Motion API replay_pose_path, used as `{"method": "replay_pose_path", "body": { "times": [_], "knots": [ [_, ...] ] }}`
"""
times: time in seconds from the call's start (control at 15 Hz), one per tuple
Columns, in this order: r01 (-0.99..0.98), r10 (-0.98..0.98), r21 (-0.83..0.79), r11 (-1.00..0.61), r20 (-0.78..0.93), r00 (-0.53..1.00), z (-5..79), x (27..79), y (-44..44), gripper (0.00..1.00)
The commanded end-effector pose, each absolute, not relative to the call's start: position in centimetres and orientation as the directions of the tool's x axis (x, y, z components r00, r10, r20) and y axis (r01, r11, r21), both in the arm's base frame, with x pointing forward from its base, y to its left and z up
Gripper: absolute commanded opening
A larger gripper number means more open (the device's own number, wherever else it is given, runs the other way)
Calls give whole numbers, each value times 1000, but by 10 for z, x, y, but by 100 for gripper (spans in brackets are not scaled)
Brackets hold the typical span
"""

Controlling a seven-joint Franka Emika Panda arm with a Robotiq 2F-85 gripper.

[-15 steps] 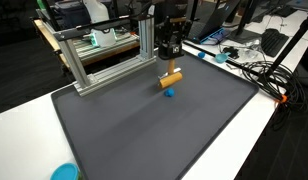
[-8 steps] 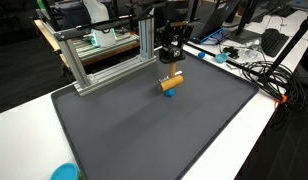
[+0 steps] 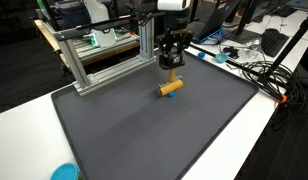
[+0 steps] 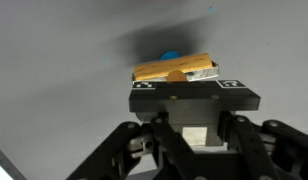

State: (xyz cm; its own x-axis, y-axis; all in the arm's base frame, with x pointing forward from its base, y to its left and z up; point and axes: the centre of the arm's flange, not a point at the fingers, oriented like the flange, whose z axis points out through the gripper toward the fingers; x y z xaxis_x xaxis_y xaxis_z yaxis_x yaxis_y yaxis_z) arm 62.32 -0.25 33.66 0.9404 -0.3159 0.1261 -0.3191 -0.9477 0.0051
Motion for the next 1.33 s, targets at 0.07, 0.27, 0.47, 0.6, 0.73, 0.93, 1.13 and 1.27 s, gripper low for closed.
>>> {"method": "replay_pose_path", "body": {
  "times": [0.07, 0.27, 0.47, 0.6, 0.73, 0.93, 1.13, 1.27],
  "knots": [
    [-340, -338, -4, -941, 118, 934, 332, 637, -8, 22],
    [-339, -336, 18, -941, 81, 938, 323, 640, -11, 22],
    [-326, -325, 31, -945, 35, 945, 315, 639, -10, 22],
    [-318, -317, 38, -948, 12, 948, 310, 640, -7, 22],
    [-314, -314, 36, -949, 8, 949, 307, 642, -5, 22],
    [-327, -327, 46, -944, 5, 945, 300, 644, -6, 22],
    [-336, -337, 50, -941, -20, 941, 291, 645, -16, 22],
    [-332, -334, 43, -942, -44, 942, 287, 642, -18, 22]
  ]
}}
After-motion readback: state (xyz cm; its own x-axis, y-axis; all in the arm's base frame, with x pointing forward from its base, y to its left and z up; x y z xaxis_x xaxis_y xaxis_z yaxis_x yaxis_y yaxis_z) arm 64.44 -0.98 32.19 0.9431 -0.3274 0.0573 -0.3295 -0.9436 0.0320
